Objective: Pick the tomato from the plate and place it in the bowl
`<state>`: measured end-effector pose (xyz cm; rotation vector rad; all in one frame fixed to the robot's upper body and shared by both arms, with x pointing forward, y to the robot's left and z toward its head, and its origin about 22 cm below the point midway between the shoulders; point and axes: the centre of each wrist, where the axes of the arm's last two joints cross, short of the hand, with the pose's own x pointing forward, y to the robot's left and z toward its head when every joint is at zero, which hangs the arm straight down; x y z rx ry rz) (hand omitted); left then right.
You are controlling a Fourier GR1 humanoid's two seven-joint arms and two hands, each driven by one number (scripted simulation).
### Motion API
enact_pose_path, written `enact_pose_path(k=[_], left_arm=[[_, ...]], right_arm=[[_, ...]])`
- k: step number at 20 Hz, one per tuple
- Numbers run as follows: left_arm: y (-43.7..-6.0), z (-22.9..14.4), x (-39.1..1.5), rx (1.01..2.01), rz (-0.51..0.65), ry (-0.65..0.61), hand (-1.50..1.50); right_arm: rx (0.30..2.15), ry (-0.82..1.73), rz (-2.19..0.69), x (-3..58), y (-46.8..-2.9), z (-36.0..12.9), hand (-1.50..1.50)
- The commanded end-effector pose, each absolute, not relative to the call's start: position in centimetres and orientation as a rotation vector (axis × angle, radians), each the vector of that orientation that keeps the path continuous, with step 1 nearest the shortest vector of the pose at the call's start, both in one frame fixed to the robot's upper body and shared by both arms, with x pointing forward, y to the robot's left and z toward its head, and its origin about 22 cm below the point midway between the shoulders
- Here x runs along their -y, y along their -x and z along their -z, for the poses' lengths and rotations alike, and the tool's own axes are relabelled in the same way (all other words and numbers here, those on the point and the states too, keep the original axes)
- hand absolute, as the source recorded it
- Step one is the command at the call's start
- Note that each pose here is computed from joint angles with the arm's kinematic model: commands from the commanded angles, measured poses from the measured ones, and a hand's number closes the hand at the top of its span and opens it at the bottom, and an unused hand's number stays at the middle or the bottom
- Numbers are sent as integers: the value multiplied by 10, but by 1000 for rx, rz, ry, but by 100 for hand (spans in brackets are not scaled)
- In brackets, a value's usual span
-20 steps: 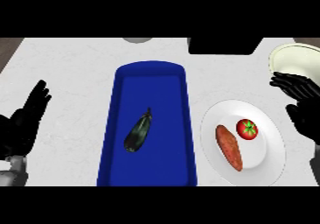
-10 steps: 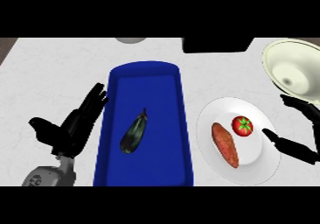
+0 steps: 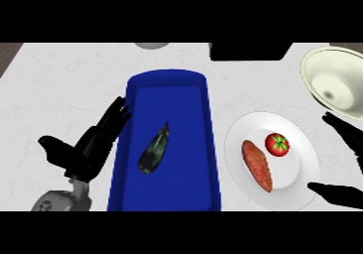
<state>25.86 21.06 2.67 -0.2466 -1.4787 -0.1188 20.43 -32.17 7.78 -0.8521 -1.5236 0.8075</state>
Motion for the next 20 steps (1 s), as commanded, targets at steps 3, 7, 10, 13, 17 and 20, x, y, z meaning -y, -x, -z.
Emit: enact_pose_path(k=[3, 7, 10, 13, 17, 20], left_arm=[[-265, -31, -200, 1489, 141, 272, 0], [-266, -27, -200, 1479, 177, 278, 0], [-267, -32, -200, 1468, 137, 284, 0], [-263, -10, -186, 1488, 139, 278, 0], [-272, -45, -220, 1495, 140, 264, 0], [-275, -33, -200, 1482, 133, 268, 0]], right_arm=[[1210, 982, -920, 285, -207, -121, -150], [1062, 931, -951, 251, -222, -134, -150], [997, 880, -938, 230, -230, -153, -150], [908, 864, -937, 222, -254, -135, -150], [802, 891, -922, 216, -266, -119, -150], [750, 889, -960, 221, -268, -117, -150]])
